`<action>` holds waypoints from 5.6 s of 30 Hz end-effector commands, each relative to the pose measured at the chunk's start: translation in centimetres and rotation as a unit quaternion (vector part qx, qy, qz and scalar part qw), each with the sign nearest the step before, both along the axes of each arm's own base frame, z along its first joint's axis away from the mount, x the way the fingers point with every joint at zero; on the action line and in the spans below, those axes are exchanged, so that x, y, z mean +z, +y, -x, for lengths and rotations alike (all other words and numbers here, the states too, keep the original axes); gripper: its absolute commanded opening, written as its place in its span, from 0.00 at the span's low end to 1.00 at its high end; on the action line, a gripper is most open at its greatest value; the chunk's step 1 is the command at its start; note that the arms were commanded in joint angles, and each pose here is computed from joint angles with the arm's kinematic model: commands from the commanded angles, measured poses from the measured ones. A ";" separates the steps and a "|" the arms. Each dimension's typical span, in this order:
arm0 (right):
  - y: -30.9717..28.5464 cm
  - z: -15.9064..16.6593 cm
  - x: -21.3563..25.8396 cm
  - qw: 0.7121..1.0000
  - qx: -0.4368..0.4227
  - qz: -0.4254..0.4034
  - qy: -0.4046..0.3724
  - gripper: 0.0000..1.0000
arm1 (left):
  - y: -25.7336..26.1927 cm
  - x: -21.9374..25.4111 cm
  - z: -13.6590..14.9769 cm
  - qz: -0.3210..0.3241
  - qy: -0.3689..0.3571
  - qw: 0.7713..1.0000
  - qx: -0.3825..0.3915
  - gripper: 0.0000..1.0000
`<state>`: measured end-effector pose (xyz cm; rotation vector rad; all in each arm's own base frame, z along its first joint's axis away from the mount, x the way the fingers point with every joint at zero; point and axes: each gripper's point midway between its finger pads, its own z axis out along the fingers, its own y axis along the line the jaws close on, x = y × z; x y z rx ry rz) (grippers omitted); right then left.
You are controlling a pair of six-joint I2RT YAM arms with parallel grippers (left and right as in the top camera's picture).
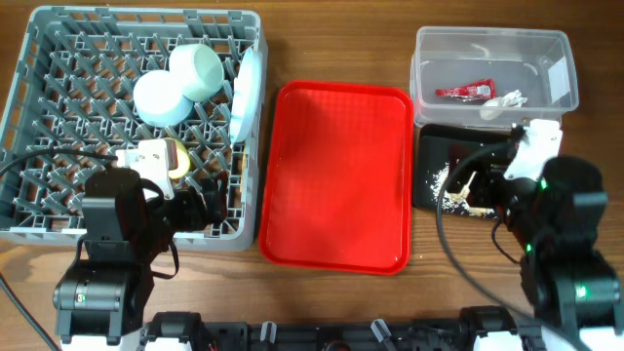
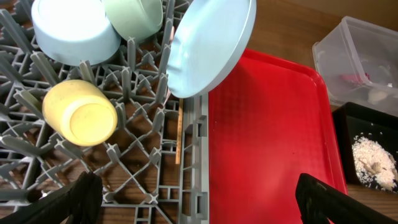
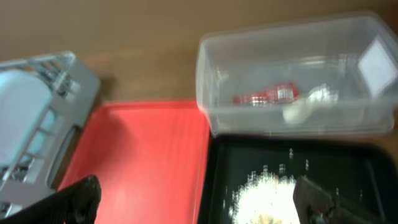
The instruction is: Sort waste into correct bins and load items into the dishwasher rack
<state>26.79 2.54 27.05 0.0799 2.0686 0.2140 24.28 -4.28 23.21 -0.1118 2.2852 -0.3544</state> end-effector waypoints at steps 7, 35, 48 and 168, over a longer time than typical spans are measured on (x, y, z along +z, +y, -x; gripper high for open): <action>1.0 2.5 0.6 0.969 0.043 0.025 -0.242 1.00 | -0.3 -0.3 0.1 -0.003 0.001 1.000 -0.013 1.00; 1.4 2.5 -9.2 0.957 0.073 0.084 -0.268 1.00 | -0.3 -0.3 0.1 -0.003 0.001 1.000 -0.013 1.00; -1.1 2.2 -9.5 0.968 -0.016 0.023 -0.249 1.00 | -0.3 -0.3 0.1 -0.003 0.001 1.000 -0.013 1.00; -1.1 2.2 -9.5 0.968 -0.016 0.023 -0.248 1.00 | -2.0 -6.9 0.7 -0.075 -0.353 0.927 -0.101 1.00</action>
